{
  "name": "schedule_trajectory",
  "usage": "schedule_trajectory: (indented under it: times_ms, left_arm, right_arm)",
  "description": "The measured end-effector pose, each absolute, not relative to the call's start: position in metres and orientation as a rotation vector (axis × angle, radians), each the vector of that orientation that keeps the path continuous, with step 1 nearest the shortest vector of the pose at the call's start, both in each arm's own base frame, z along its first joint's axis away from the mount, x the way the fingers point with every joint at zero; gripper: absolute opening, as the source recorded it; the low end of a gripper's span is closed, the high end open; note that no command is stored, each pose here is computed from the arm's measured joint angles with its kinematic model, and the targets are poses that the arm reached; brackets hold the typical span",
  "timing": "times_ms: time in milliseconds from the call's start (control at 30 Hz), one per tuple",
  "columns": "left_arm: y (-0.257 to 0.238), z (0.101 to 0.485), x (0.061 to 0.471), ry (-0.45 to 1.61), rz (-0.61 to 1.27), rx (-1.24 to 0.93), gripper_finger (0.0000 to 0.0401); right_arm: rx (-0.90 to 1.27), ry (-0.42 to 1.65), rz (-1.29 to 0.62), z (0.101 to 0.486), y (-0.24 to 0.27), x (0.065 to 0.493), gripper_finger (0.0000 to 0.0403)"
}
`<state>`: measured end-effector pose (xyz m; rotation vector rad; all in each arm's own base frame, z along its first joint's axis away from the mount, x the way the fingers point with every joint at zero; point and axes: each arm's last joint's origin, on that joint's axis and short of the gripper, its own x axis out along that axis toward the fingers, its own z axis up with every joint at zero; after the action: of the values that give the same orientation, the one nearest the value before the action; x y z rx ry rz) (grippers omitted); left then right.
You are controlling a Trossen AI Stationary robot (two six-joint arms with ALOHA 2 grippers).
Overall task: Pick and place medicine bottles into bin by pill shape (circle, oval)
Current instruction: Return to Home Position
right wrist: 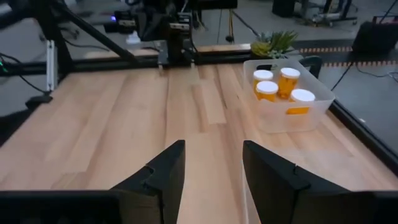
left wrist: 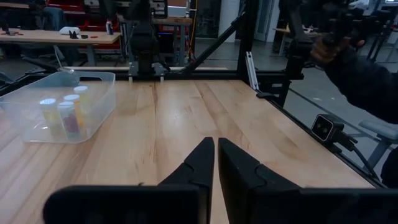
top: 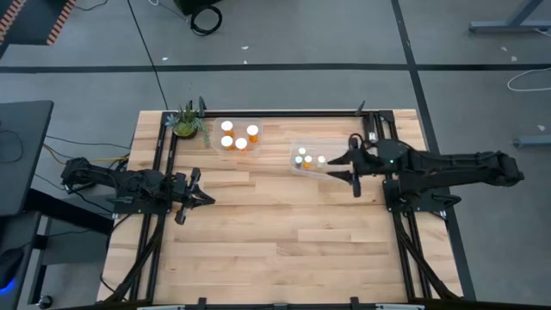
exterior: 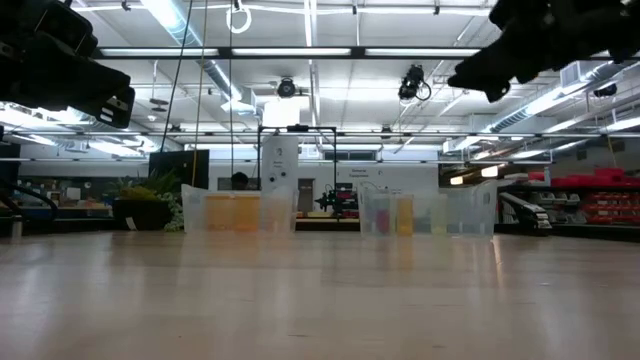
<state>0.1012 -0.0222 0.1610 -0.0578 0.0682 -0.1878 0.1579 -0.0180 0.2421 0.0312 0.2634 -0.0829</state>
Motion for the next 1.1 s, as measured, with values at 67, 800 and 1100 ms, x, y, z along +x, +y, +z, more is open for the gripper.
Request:
schedule_trajectory:
  times_ms: [67,800,1100]
  left_arm:
    - [-0.022,0.161,0.101,0.069,-0.188,-0.058,0.0031]
    - [-0.022,0.161,0.101,0.069,-0.188,-0.058,0.0031]
    - [-0.022,0.161,0.101,0.068,-0.188,-0.058,0.004]
  right_arm:
    - [0.05,0.236,-0.071,0.235,-0.017,0.152,0.0168]
    - [0.152,0.177,-0.014,0.154,-0.011,0.119,0.0167]
    - [0.158,0.128,0.004,0.156,-0.01,0.118,0.0168]
